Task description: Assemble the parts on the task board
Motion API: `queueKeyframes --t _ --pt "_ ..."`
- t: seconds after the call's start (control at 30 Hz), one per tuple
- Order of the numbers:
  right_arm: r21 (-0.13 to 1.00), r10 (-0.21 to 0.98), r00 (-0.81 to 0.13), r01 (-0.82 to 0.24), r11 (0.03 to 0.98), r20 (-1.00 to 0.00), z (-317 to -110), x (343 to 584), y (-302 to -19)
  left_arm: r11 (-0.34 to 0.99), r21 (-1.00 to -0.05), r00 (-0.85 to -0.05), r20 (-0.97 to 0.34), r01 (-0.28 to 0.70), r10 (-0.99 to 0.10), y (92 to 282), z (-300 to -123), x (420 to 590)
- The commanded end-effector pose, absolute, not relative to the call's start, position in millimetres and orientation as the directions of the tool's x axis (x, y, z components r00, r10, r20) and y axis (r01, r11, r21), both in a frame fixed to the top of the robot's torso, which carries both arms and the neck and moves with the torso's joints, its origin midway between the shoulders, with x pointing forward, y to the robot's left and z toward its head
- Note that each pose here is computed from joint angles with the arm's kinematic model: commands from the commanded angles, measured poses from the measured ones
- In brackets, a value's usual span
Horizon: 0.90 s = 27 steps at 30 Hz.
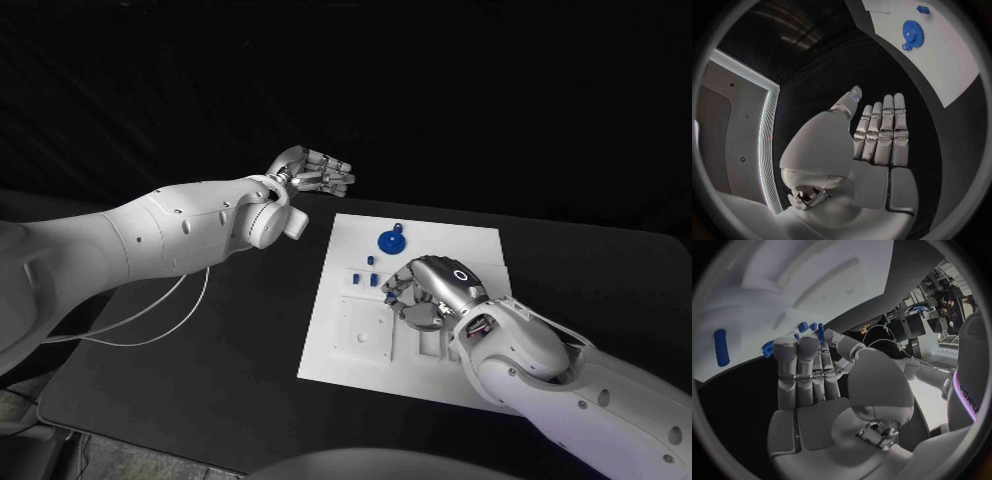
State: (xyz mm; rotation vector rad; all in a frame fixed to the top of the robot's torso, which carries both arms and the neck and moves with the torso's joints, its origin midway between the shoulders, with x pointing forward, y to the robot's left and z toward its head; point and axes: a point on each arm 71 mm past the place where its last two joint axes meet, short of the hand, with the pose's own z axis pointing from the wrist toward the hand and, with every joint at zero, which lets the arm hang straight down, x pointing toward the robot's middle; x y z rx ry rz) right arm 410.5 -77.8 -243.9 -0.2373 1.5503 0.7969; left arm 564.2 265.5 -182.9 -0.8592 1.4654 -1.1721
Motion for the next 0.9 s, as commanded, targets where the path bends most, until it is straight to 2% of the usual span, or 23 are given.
queueKeyframes --t 0.03,0.9 --pt "0.307 0.287 -0.135 -0.612 0.728 -0.948 -245.7 407.8 -75.5 0.257 -0.963 -0.209 -0.269 0.083 -0.940 265.0 -180.9 564.3" --pt "0.299 0.237 -0.182 -0.614 0.731 -0.954 -271.1 399.8 -70.4 0.252 -0.964 -0.224 -0.264 0.081 -0.938 263.4 -181.1 563.2"
